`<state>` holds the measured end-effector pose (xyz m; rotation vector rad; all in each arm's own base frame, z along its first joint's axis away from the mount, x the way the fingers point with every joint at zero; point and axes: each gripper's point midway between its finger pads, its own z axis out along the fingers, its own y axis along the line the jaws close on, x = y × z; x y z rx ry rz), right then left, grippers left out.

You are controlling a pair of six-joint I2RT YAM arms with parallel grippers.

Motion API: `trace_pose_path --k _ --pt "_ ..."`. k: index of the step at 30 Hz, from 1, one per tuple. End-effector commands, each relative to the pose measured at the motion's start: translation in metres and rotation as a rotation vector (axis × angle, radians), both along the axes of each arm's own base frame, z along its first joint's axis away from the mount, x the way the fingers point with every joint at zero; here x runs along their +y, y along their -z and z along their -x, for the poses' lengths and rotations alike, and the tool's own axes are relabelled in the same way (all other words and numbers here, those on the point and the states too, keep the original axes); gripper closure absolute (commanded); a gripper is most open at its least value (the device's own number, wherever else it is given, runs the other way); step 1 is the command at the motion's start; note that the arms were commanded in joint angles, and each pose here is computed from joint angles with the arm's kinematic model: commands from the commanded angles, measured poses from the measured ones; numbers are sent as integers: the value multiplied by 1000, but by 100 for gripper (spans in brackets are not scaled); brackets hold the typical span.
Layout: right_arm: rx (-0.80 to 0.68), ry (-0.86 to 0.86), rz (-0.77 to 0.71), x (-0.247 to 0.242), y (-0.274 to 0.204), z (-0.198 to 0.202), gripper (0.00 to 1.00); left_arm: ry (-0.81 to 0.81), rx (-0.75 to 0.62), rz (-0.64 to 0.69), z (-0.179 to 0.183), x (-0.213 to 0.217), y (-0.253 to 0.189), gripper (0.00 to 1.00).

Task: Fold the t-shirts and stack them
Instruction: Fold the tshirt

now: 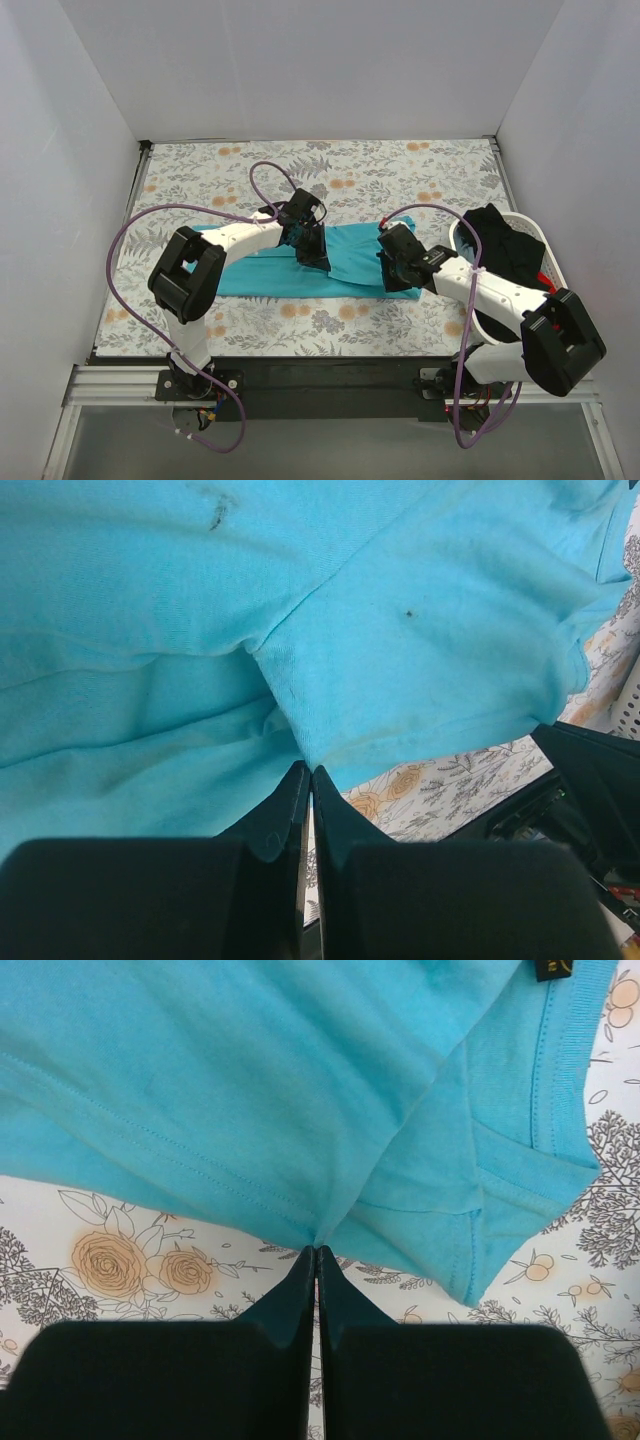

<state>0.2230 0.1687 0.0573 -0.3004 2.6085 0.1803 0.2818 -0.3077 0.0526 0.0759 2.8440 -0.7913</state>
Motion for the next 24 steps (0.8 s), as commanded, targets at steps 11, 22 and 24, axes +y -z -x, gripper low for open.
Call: trace_pose_path --k 11,22,24 --pt "16 -29 -46 17 11 0 99 -15 -28 10 -3 2 -5 100" --pt "16 -44 -62 24 12 0 99 -15 -38 13 -6 0 -5 100" --pt "12 -45 -63 24 12 -1 98 -11 -35 13 -6 0 -4 100"
